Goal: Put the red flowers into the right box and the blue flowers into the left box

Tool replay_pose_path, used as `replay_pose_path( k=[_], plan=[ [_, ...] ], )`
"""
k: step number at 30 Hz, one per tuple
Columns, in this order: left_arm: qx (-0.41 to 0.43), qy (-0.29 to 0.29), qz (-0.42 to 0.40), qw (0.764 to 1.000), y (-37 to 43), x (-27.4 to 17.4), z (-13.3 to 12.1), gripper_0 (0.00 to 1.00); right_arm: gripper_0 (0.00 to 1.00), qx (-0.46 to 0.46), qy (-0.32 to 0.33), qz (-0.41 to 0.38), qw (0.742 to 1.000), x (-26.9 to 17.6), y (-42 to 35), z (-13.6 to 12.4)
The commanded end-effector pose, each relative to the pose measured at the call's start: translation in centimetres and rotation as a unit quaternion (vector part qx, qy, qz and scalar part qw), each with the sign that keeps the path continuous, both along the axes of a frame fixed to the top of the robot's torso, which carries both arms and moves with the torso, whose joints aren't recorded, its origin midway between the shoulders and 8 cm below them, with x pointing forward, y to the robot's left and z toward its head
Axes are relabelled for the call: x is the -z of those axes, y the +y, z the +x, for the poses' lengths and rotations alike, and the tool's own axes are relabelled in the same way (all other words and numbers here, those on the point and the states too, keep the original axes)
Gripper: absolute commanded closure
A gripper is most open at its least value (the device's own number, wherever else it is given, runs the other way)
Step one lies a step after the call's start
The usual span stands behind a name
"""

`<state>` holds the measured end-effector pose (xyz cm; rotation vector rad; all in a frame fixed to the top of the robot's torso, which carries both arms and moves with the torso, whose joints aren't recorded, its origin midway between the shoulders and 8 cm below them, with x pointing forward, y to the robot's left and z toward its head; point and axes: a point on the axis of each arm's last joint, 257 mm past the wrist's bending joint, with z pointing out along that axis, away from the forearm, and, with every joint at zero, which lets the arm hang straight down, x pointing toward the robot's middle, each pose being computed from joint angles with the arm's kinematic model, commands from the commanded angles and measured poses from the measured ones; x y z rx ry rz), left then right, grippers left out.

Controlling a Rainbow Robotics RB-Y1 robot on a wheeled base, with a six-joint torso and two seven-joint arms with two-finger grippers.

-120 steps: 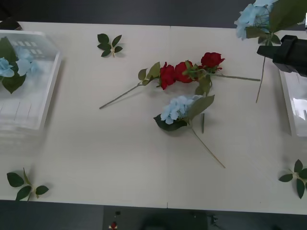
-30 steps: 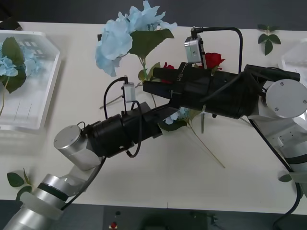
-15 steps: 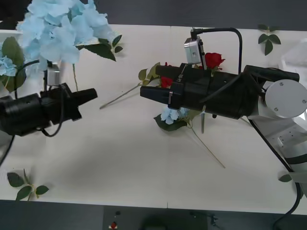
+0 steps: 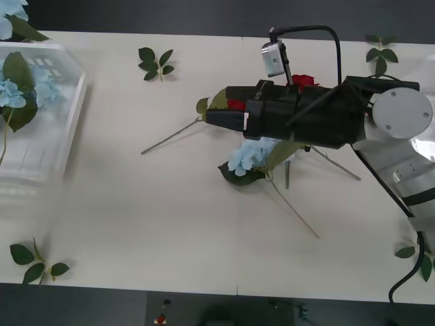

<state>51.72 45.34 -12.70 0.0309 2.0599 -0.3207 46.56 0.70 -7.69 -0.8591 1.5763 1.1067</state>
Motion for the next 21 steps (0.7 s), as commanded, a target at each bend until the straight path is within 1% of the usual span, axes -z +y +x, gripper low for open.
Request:
replay_pose_path(
  k=[1, 4, 5, 8, 11, 13, 15, 16, 17, 18, 19, 20, 21],
  plan=[
    [-0.081, -0.006, 0.007, 0.997, 4.6, -3.7, 0.5, 1.00, 0.00, 0.024, 0.084, -0.021, 0.996, -0.3, -2.9, 3.2],
    [-0.137, 0.007, 0.019, 0.990, 8.2, -4.8, -0.2, 1.00, 0.00, 0.045, 0.130, -0.077, 0.987, 0.7, -6.2, 5.3],
    [-0.147, 0.008, 0.022, 0.989, 8.7, -5.1, -0.2, 1.00, 0.00, 0.048, 0.136, -0.086, 0.986, 0.7, -6.7, 5.5],
    [-0.200, 0.028, 0.034, 0.979, 11.6, -5.0, -1.0, 1.00, 0.00, 0.077, 0.173, -0.147, 0.971, 1.4, -10.9, 6.6],
    [-0.240, 0.038, 0.048, 0.969, 14.1, -4.9, -1.9, 1.00, 0.00, 0.110, 0.208, -0.200, 0.951, 1.9, -14.7, 6.8],
    [-0.252, 0.045, 0.059, 0.965, 15.0, -4.4, -2.3, 1.00, 0.00, 0.134, 0.227, -0.232, 0.936, 2.4, -17.0, 6.8],
    [-0.258, 0.050, 0.066, 0.963, 15.5, -3.9, -2.6, 0.97, 0.00, 0.156, 0.247, -0.254, 0.922, 3.0, -18.9, 6.8],
    [-0.258, 0.052, 0.067, 0.962, 15.6, -3.7, -2.6, 0.91, 0.00, 0.170, 0.256, -0.266, 0.914, 3.4, -20.1, 6.8],
    [-0.260, 0.055, 0.068, 0.962, 15.8, -3.4, -2.7, 0.71, 0.00, 0.181, 0.262, -0.274, 0.907, 3.7, -20.9, 6.8],
    [-0.260, 0.054, 0.069, 0.962, 15.8, -3.4, -2.6, 0.39, 0.00, 0.194, 0.270, -0.285, 0.899, 4.0, -21.9, 6.7],
    [-0.261, 0.055, 0.071, 0.961, 15.9, -3.3, -2.7, 0.26, 0.00, 0.200, 0.272, -0.289, 0.896, 4.1, -22.3, 6.8],
    [-0.262, 0.054, 0.071, 0.961, 16.0, -3.2, -2.8, 0.07, 0.00, 0.213, 0.281, -0.297, 0.887, 4.5, -23.3, 6.7],
    [-0.259, 0.052, 0.073, 0.962, 16.0, -3.2, -2.8, 0.00, 0.00, 0.226, 0.291, -0.303, 0.879, 4.8, -24.1, 6.7]
  ],
)
